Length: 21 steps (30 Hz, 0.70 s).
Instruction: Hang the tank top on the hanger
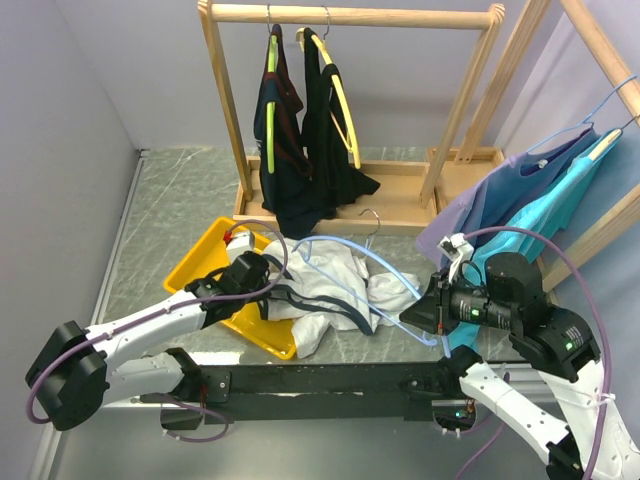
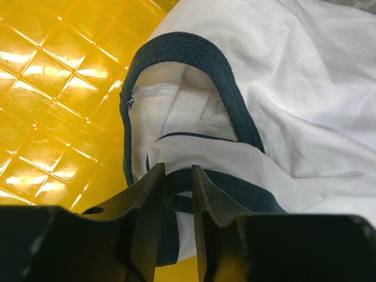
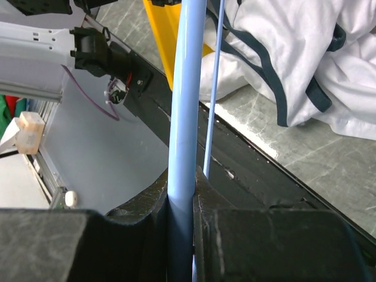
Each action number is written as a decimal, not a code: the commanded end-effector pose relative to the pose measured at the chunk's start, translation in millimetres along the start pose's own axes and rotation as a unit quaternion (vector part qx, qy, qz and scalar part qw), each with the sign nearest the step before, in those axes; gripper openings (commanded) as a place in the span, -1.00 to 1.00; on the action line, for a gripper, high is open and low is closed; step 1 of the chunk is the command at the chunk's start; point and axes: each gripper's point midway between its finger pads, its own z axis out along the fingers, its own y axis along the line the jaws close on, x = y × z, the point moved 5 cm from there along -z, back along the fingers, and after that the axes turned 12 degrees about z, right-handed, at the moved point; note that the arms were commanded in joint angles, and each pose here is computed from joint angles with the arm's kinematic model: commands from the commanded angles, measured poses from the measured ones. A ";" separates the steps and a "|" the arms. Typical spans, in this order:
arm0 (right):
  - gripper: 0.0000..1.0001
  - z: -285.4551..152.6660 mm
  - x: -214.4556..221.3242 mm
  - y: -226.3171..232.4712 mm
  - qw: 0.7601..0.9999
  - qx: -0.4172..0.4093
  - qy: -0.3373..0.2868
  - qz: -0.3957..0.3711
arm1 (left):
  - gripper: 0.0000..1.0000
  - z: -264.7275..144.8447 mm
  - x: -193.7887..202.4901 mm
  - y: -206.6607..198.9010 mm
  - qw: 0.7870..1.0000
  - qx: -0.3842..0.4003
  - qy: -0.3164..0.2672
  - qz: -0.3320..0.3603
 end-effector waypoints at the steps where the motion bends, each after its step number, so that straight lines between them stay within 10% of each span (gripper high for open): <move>1: -1.00 -11.5 -10.4 17.7 0.999 -0.030 -0.023 -0.033 | -0.31 -4.3 -5.7 -4.4 1.000 0.016 -0.017 0.011; 21: -1.00 -10.2 -19.2 13.2 0.998 0.008 -0.031 -0.049 | -0.14 -22.7 8.5 2.0 0.999 0.022 -0.027 0.002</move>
